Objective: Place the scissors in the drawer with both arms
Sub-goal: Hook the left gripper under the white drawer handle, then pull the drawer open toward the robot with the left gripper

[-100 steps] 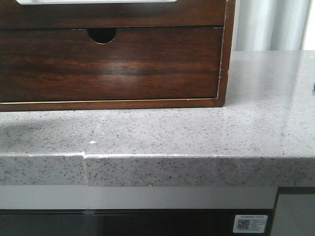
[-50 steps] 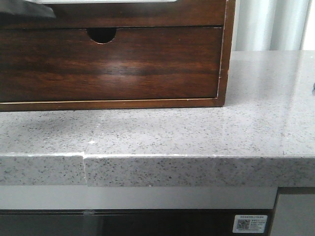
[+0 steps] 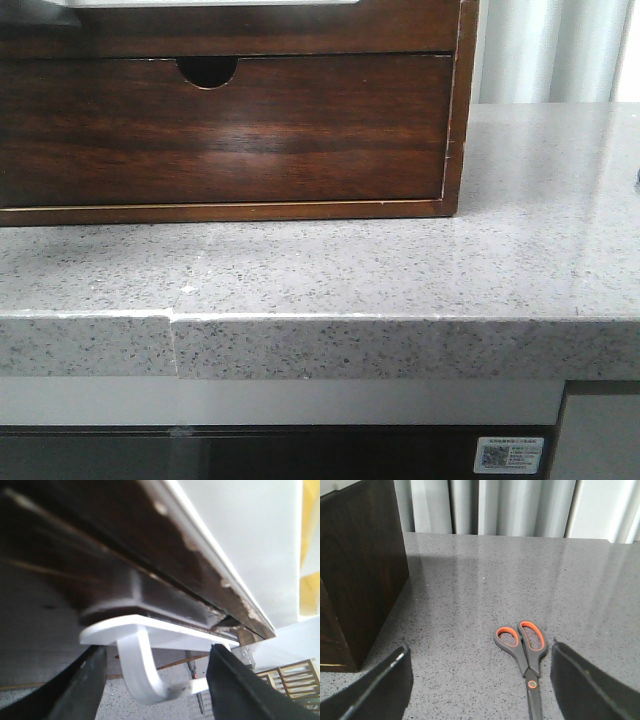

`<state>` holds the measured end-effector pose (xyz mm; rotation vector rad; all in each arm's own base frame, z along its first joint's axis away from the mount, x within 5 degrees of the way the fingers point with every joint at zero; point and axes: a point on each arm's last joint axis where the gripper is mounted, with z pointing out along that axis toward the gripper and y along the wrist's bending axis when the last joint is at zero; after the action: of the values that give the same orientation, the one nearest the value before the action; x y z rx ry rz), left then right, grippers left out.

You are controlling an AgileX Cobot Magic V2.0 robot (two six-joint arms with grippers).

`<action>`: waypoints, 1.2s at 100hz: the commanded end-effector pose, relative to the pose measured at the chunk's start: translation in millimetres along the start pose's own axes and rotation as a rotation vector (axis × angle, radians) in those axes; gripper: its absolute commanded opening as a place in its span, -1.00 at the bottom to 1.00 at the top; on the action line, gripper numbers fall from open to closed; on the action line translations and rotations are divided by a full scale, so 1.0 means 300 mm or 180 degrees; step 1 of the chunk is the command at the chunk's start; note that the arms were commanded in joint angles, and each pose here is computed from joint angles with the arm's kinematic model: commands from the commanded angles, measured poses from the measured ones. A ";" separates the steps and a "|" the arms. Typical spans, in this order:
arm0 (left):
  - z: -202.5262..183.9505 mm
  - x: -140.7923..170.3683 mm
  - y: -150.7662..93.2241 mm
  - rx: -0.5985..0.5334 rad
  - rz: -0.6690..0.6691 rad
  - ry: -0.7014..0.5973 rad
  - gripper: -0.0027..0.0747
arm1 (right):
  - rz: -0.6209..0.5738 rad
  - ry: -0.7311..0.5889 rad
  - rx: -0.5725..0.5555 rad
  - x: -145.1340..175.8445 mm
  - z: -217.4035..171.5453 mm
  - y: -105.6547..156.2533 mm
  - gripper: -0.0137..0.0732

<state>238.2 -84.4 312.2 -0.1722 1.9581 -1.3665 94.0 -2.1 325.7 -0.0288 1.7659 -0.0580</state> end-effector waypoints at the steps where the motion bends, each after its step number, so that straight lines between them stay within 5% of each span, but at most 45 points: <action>1: -0.012 -0.023 -0.063 0.0309 0.0043 -0.0046 0.12 | -0.0040 -0.0365 0.0031 -0.063 -0.008 -0.005 0.50; 25: 0.000 -0.023 -0.046 0.0279 0.0010 -0.0007 0.04 | -0.0040 -0.0365 0.0031 -0.063 -0.008 -0.005 0.50; 72: -0.013 -0.008 -0.069 0.0618 0.0056 0.0231 -0.80 | -0.0040 -0.0365 0.0031 -0.063 -0.008 -0.005 0.50; 120: -0.121 0.061 -0.112 0.0901 0.0380 0.0545 -0.97 | -0.0040 -0.0365 0.0031 -0.063 -0.008 -0.005 0.50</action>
<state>224.7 -72.4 307.4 -0.1677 1.9893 -1.5723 94.1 -2.0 326.3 -0.0292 1.7589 -0.0575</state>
